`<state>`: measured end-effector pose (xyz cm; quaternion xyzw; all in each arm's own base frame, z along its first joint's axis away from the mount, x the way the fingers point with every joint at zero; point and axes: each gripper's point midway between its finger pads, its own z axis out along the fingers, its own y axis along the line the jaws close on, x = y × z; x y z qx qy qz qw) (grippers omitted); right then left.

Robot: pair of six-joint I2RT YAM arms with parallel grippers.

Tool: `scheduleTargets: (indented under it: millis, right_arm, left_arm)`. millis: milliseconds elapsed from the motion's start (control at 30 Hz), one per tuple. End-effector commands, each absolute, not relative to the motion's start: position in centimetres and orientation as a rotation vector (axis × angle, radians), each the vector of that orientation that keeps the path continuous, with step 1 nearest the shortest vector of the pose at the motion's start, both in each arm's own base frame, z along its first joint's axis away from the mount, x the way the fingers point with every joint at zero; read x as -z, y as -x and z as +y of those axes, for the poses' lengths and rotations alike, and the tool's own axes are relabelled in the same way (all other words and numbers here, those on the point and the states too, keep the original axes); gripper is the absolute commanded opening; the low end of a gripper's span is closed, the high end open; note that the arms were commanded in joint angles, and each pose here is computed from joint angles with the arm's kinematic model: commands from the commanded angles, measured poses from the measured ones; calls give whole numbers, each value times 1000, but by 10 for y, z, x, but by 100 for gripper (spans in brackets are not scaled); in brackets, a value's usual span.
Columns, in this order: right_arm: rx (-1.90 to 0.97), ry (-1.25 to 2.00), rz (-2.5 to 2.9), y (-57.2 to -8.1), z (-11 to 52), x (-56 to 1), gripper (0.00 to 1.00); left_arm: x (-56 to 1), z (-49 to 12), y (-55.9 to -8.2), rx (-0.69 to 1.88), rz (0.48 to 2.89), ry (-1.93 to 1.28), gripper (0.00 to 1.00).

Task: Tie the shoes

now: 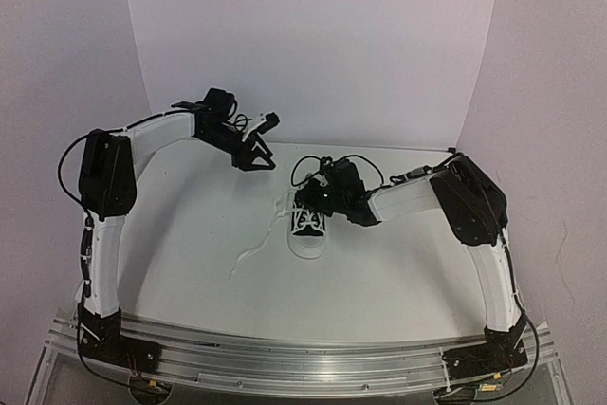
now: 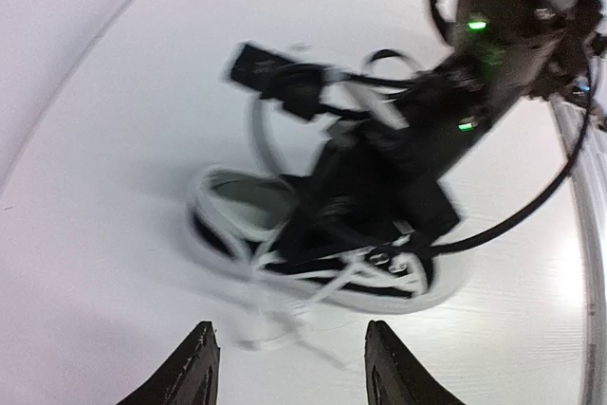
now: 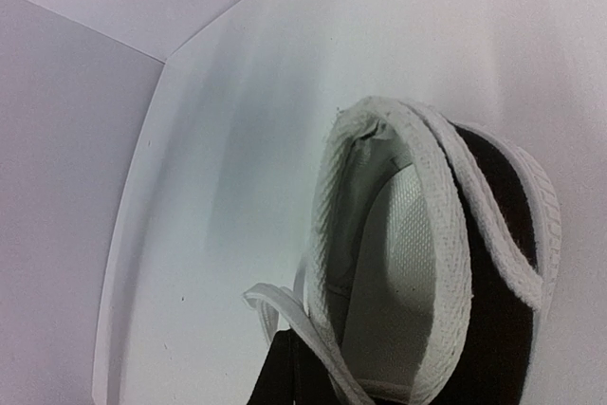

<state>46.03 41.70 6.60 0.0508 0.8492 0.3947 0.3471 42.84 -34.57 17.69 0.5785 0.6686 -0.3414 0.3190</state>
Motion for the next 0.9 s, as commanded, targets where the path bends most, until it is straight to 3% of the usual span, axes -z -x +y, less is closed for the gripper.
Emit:
scheduleTargets:
  millis: [0,200,367,867]
  right_arm:
    - [-993,-154,2198,-468,410,-57,0]
    - [-987,-140,2204,-465,409,-56,0]
    - [-988,-147,2209,-465,409,-54,0]
    - [-948,-108,2213,-465,407,-57,0]
  left_arm:
    - [-127,-332,-510,647,1794,-1333,50]
    - [-89,-354,-536,680,1744,-1353,53]
    - [-77,-365,-501,850,1671,-1462,62]
    - [-117,-362,-452,1088,1557,-1539,61]
